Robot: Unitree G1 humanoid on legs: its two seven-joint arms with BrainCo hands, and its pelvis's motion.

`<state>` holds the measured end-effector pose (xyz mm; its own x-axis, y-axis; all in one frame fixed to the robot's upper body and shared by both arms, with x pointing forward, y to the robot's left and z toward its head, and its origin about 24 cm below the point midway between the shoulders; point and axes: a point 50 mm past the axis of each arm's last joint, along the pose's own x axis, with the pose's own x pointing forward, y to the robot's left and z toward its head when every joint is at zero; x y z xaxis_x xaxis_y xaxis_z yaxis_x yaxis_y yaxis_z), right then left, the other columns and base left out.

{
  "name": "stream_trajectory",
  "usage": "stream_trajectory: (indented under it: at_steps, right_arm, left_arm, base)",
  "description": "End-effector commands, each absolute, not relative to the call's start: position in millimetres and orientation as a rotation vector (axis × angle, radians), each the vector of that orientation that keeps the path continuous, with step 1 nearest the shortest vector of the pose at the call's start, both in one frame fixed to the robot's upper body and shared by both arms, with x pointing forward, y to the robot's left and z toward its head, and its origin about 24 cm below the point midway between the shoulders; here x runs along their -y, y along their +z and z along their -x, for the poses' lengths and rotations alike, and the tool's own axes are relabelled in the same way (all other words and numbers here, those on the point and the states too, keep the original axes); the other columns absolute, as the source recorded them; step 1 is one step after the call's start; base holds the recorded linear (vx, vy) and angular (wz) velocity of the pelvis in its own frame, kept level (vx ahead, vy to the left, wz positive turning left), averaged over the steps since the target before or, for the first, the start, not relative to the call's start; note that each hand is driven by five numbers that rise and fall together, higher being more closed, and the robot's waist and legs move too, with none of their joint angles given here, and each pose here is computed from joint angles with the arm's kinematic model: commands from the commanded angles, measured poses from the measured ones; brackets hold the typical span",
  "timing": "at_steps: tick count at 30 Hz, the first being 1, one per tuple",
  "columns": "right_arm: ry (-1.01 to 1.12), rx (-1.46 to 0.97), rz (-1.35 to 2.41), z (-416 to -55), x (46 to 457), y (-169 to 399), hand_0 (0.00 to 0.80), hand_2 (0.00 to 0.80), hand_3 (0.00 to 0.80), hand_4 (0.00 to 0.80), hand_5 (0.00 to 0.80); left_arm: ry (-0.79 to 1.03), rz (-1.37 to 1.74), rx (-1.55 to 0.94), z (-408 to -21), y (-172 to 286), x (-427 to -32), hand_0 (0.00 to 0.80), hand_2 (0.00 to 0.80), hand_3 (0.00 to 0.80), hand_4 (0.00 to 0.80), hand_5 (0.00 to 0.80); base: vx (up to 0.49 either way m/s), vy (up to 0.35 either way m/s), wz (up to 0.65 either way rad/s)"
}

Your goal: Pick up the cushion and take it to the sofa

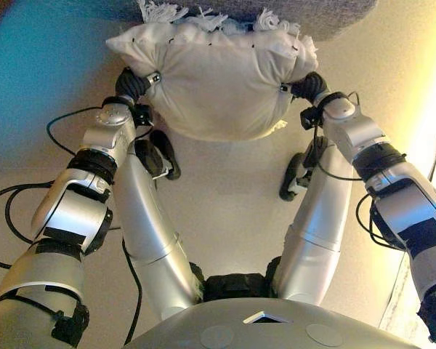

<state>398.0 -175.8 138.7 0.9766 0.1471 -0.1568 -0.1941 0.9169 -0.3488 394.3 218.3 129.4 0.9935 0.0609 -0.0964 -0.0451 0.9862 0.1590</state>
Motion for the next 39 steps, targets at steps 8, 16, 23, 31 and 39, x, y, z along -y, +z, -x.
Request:
stream_trajectory:
  at_steps: [8,16,23,31,39]
  right_arm:
    - [0.298,0.142,0.147,-393,126,175,0.800,0.800,0.800,0.800,0.800]
    - [0.265,0.270,0.053,-375,130,164,0.800,0.800,0.800,0.800,0.800]
    - [0.268,0.364,-0.084,-354,133,163,0.800,0.800,0.800,0.800,0.800]
    - [0.281,0.308,-0.169,-324,142,131,0.800,0.800,0.800,0.800,0.800]
    - [0.242,0.153,-0.271,-304,154,88,0.800,0.800,0.800,0.800,0.800]
  left_arm:
    - [-0.255,-0.082,0.199,-397,175,-152,0.800,0.800,0.800,0.800,0.800]
    - [-0.239,0.063,0.343,-382,168,-148,0.800,0.800,0.800,0.800,0.800]
    - [-0.208,0.100,0.398,-366,162,-149,0.800,0.800,0.800,0.800,0.800]
    - [-0.187,0.209,0.340,-334,124,-155,0.800,0.800,0.800,0.800,0.800]
    - [-0.193,0.248,0.205,-311,87,-161,0.800,0.800,0.800,0.800,0.800]
  base:
    - [-0.066,-0.040,0.08]
    - [-0.099,-0.040,-0.09]
    - [-0.037,-0.029,-0.13]
    - [0.145,-0.029,-0.12]
    - [0.173,0.088,-0.35]
